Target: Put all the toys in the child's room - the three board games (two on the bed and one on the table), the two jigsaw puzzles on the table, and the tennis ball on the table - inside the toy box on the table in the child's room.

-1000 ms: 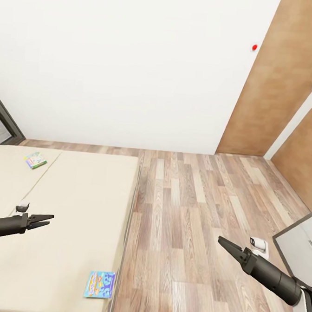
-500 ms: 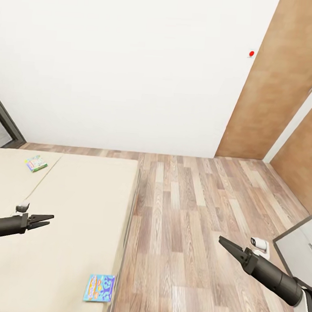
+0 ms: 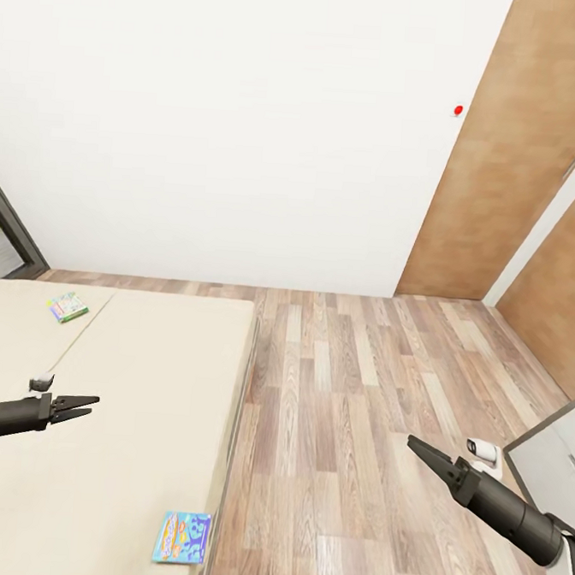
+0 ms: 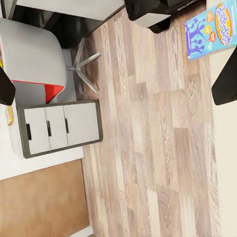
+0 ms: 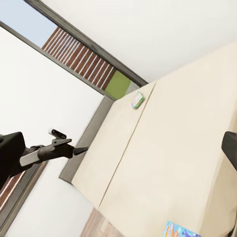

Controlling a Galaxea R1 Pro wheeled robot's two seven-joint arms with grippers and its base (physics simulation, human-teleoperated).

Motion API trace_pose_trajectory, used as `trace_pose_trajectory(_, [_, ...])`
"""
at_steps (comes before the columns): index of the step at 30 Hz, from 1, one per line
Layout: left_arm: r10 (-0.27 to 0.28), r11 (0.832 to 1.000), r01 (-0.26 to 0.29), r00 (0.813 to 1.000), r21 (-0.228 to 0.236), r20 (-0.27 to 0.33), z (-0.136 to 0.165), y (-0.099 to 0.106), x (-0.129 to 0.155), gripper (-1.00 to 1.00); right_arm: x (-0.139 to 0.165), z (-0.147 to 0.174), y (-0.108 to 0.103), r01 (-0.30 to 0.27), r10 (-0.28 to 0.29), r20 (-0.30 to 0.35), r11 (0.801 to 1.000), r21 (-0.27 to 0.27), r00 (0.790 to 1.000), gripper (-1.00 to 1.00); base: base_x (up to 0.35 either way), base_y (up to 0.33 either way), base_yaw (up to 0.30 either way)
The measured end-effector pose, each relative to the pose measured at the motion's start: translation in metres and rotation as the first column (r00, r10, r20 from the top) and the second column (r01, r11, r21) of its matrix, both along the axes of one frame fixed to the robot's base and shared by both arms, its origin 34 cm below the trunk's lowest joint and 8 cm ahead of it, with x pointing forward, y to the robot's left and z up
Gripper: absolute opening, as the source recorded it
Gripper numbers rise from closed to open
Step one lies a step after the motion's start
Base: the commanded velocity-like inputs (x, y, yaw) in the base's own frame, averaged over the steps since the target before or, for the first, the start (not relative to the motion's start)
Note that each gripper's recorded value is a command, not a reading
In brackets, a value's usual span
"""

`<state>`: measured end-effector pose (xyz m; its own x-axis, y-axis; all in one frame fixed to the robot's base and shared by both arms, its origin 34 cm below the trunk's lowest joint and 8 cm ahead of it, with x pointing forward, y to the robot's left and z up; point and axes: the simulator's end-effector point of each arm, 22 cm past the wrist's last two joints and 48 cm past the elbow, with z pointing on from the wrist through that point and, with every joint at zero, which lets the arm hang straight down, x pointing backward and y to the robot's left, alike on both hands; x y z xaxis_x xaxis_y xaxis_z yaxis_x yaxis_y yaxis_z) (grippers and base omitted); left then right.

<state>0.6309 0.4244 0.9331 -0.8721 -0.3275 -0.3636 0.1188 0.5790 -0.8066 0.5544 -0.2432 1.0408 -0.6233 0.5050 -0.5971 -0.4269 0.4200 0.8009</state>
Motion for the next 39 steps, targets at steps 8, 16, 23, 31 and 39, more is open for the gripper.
trace_pose_trajectory(8, [0.000,1.000,0.000,1.000,-0.001,0.014,0.007,0.000,0.001,1.00,0.000,0.006,-0.001,0.004,-0.004,0.013,1.000,0.000,1.000,1.00,0.000,0.000,0.000])
trace_pose_trajectory(16, [-0.001,1.000,0.001,1.000,-0.003,0.027,0.014,-0.001,0.002,1.00,-0.001,0.011,-0.001,0.004,-0.004,0.026,1.000,-0.002,1.000,1.00,0.000,0.000,0.000])
trace_pose_trajectory(23, [-0.001,1.000,0.001,0.999,-0.002,0.038,0.020,-0.001,0.002,1.00,-0.001,0.013,0.000,0.005,-0.005,0.030,1.000,-0.010,1.000,1.00,0.000,0.000,0.000])
trace_pose_trajectory(31, [0.000,1.000,0.000,0.999,-0.003,0.050,0.027,-0.001,0.003,1.00,-0.002,0.019,0.000,0.005,-0.005,0.042,1.000,-0.011,0.999,1.00,0.000,0.000,0.000])
trace_pose_trajectory(39, [-0.001,1.000,0.001,0.998,-0.002,0.061,0.033,-0.001,0.003,1.00,-0.003,0.027,-0.002,0.005,-0.005,0.061,1.000,-0.008,0.998,1.00,0.000,0.000,0.000])
